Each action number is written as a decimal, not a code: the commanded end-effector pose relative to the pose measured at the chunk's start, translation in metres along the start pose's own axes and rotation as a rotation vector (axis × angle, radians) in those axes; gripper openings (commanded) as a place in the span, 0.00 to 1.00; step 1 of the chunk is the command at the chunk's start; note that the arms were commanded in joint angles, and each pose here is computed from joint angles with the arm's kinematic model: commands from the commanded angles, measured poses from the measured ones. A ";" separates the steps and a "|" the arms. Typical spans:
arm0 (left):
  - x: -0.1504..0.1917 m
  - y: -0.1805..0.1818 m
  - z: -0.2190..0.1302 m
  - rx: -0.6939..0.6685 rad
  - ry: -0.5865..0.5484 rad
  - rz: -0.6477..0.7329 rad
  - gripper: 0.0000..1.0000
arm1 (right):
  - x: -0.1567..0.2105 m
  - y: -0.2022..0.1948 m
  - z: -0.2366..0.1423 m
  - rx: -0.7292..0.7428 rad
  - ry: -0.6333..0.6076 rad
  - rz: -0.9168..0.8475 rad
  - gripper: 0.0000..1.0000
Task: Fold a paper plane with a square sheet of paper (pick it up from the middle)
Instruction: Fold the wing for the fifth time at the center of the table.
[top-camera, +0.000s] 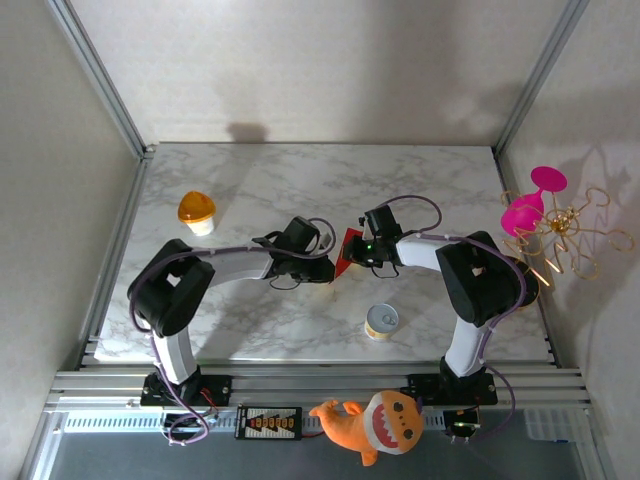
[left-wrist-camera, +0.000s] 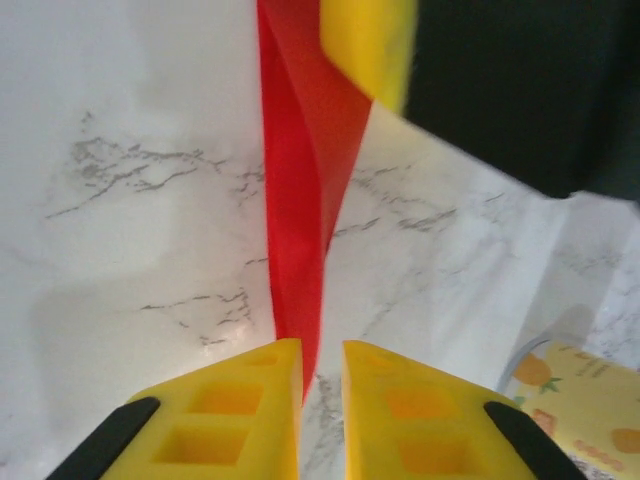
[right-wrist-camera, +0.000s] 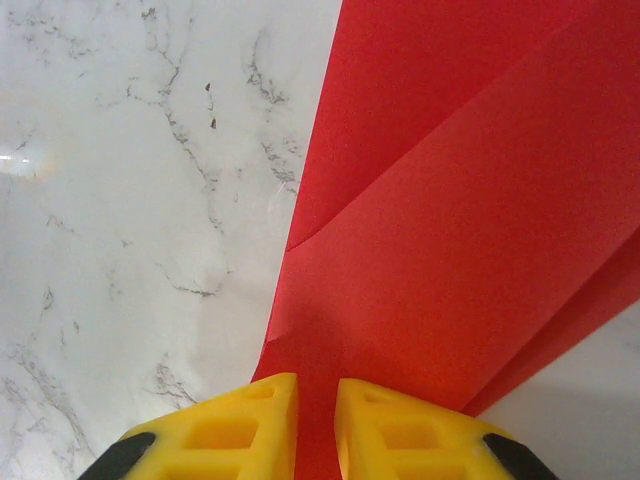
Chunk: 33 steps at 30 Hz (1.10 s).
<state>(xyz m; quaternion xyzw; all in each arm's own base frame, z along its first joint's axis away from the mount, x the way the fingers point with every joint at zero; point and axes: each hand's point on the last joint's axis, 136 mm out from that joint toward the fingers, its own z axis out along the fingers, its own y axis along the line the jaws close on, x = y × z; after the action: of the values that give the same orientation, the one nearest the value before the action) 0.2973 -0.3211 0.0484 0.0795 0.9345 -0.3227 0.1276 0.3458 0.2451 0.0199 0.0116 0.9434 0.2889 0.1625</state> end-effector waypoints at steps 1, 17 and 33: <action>-0.019 -0.013 -0.014 0.026 -0.077 -0.028 0.15 | 0.017 -0.030 0.009 0.103 0.062 0.028 0.20; -0.019 -0.022 0.025 0.086 -0.045 -0.088 0.07 | 0.021 -0.031 0.011 0.104 0.078 0.033 0.18; 0.004 0.002 0.037 0.024 0.024 -0.112 0.07 | 0.022 -0.033 0.013 0.109 0.089 0.037 0.17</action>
<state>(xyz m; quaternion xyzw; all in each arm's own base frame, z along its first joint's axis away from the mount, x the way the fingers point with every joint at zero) 0.3086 -0.3480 0.0352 0.0360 0.9254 -0.3594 0.1149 0.3472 0.2447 0.0181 0.0136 0.9450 0.2863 0.1577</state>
